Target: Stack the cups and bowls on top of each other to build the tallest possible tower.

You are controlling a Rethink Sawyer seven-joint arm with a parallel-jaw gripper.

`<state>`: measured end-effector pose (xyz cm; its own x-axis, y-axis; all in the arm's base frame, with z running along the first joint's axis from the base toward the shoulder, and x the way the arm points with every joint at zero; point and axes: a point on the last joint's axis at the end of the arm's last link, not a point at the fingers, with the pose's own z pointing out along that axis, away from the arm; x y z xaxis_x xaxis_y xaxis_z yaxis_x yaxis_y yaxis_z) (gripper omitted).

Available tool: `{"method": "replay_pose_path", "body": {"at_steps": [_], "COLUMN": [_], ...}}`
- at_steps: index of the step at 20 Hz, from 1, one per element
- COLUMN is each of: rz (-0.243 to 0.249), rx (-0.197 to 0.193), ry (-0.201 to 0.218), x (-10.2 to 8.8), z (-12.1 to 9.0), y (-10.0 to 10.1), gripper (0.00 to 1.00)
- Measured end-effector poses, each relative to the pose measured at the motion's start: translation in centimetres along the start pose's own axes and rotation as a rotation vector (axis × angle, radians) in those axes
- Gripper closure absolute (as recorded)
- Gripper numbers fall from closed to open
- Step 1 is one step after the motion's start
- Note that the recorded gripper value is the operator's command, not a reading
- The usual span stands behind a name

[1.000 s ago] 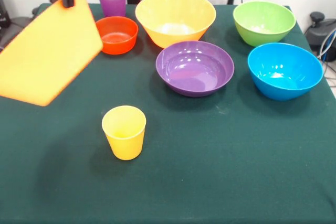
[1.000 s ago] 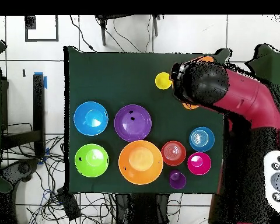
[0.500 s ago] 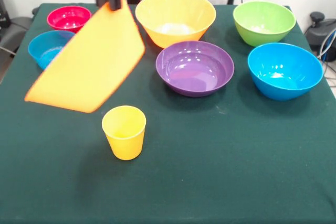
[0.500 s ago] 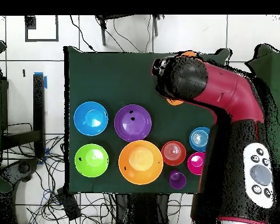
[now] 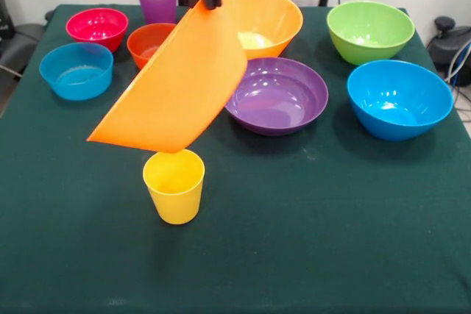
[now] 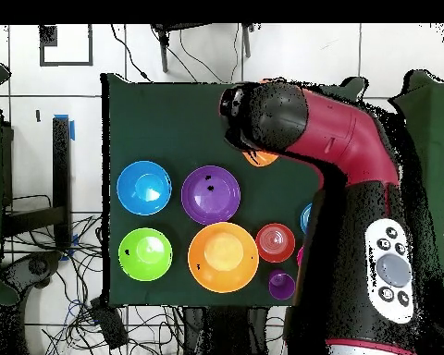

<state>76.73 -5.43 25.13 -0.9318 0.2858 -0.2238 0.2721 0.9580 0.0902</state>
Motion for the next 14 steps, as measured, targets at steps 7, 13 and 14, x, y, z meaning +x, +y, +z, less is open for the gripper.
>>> {"method": "replay_pose_path", "body": {"at_steps": [7,13,14], "rz": [0.014,0.047,0.051], "rx": [-0.034,-0.094,-0.102], "ry": [0.008,0.008,0.009], "x": [-0.6,-1.3,-1.4], "z": [-0.9,-1.6,-1.6], "y": [1.5,3.4,3.6], "gripper": [1.0,1.0,1.0]}}
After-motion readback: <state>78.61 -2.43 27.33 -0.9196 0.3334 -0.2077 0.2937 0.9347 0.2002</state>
